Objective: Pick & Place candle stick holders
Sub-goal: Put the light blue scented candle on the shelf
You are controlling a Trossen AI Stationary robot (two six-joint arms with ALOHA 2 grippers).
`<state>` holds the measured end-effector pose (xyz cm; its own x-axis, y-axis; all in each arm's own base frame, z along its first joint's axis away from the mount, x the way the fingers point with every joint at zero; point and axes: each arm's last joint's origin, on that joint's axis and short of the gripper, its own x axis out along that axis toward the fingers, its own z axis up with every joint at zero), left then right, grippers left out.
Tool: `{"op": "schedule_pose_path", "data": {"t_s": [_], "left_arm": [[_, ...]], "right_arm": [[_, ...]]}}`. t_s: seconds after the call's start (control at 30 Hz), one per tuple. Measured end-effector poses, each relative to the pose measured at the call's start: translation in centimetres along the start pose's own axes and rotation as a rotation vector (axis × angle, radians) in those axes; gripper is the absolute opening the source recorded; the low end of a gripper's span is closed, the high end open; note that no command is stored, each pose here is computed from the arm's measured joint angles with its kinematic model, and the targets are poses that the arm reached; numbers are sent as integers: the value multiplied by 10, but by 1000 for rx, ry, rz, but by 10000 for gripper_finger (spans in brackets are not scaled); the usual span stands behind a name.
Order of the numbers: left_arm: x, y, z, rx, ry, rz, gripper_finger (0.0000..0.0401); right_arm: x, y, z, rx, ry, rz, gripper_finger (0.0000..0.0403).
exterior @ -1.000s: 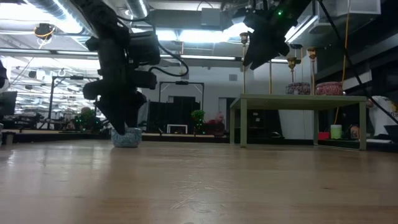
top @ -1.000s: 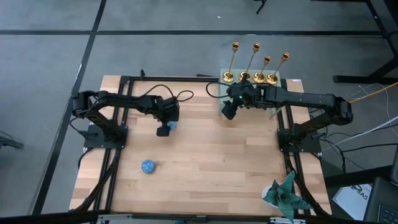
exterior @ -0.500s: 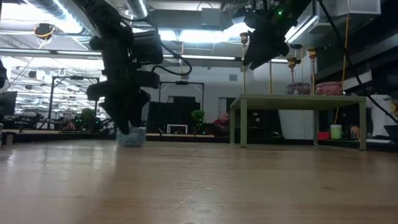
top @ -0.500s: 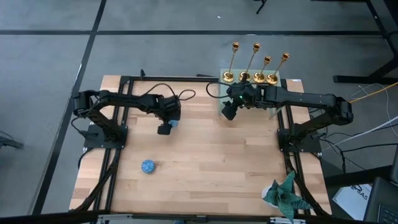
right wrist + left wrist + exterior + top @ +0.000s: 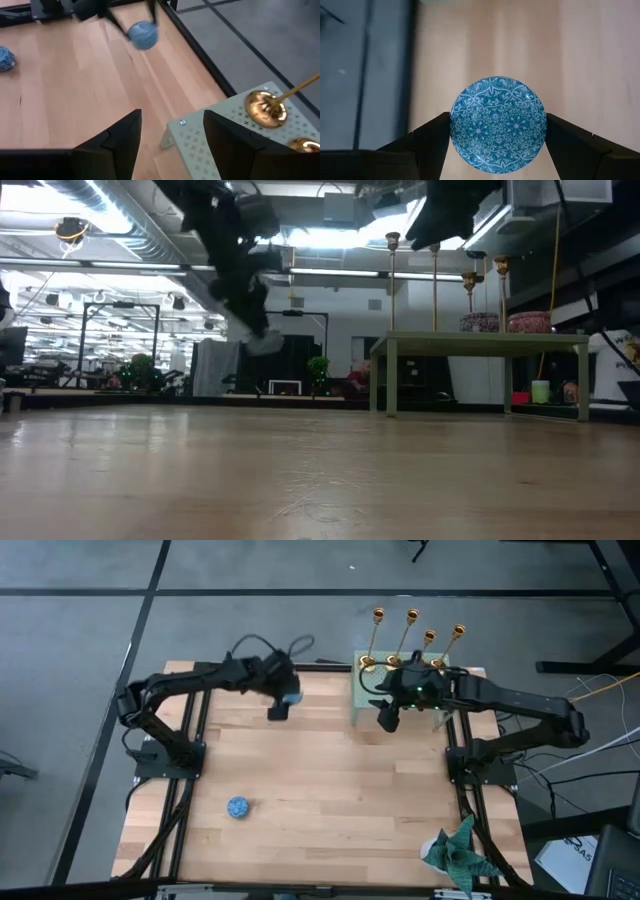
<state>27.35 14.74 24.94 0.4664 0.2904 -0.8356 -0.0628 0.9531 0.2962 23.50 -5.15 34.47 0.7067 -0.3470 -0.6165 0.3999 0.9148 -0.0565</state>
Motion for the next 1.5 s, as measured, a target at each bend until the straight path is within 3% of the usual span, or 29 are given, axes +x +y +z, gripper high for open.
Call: {"op": "schedule_pose_path", "data": {"t_s": [0.23,0.57,0.8,1.17,1.5], "left_arm": [[-29,29,46,-7,-176,85,281],[-11,36,136,-51,-233,49,281],[1,36,180,-55,-270,31,281],[48,22,196,-118,-253,-38,281],[48,24,198,-132,-278,-30,296]], "right_arm": [[-19,-4,-2,-58,-29,26,218],[-46,-10,-4,-54,-100,30,218],[-56,-12,-7,-50,-105,30,218],[-53,-13,-7,-24,-94,5,218],[-49,-12,-7,0,-81,-6,218]]}}
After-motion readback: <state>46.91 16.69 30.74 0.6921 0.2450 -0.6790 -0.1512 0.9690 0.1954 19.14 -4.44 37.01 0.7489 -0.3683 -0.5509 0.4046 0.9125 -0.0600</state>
